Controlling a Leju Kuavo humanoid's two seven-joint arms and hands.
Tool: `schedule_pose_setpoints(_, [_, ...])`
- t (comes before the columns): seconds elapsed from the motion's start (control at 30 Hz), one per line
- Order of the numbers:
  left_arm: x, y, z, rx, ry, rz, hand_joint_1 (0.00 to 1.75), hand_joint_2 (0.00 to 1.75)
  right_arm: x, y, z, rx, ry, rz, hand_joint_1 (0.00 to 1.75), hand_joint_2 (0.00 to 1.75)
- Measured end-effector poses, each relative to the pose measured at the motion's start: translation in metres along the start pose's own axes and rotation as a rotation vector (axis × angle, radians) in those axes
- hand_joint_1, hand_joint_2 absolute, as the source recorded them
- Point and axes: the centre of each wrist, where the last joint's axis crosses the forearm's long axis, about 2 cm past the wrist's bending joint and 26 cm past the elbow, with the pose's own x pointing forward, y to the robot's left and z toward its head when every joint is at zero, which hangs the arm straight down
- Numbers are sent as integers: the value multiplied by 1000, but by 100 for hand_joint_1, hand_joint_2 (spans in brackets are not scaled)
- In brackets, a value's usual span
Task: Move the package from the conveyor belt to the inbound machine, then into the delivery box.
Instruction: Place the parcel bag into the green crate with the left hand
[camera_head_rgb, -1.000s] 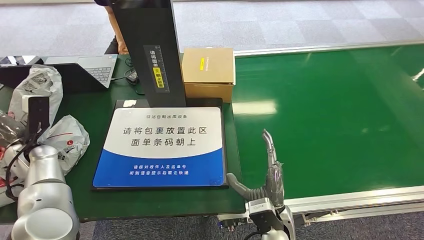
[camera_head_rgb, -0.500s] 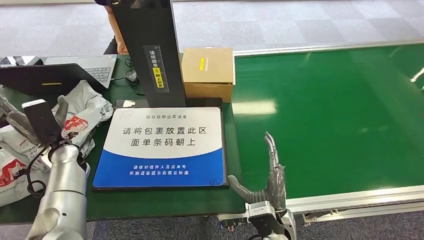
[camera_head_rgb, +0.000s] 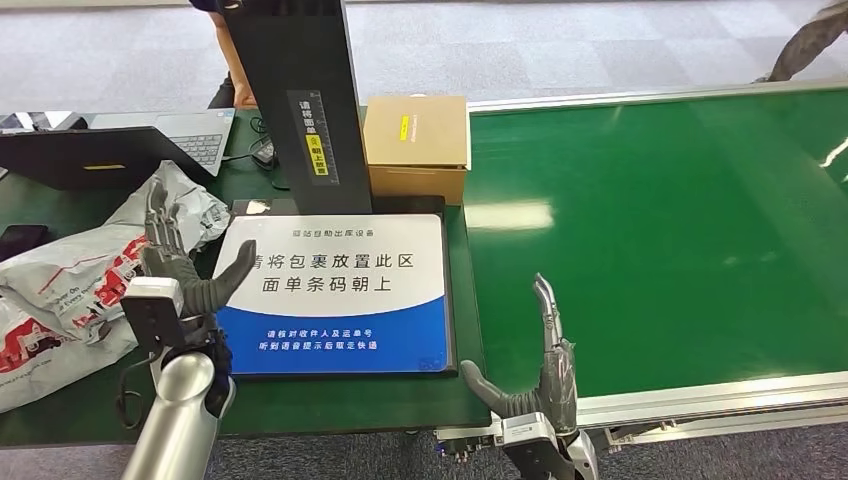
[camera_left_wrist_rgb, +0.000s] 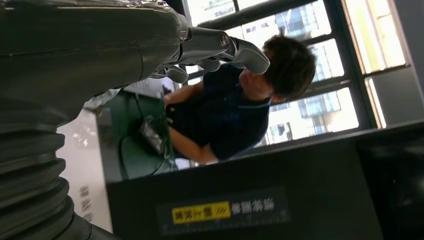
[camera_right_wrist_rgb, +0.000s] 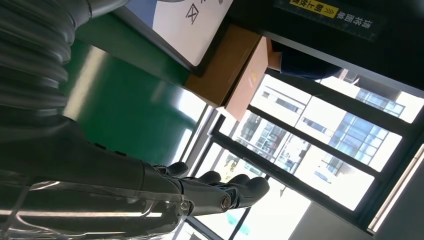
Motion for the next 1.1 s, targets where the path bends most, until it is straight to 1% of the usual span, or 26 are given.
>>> schedule_pose_setpoints(0.1, [-1,-6,28,-42,46,44,0,175,0,0,2,12,10,-10,0,175])
schedule_pose_setpoints(0.27, [0,-13,72,-73,130,87,0,175,-1,1,4,39,25,-36,0,175])
schedule_pose_setpoints(0.33, [1,-15,84,-82,161,102,0,175,-2,2,5,54,32,-52,0,175])
schedule_pose_setpoints(0.4, [4,-19,92,-86,187,120,0,175,-3,3,4,67,36,-68,0,175])
schedule_pose_setpoints(0.53, [9,-26,97,-91,212,122,0,175,-5,6,-2,86,27,-87,0,175])
schedule_pose_setpoints(0.7, [14,-33,95,-90,215,94,0,175,-8,10,-12,102,18,-96,0,175])
schedule_pose_setpoints(0.9, [16,-35,93,-82,212,96,0,175,-10,14,-19,108,18,-103,0,175])
schedule_pose_setpoints(1.1, [15,-35,93,-87,194,89,0,175,-16,15,-20,96,17,-111,0,175])
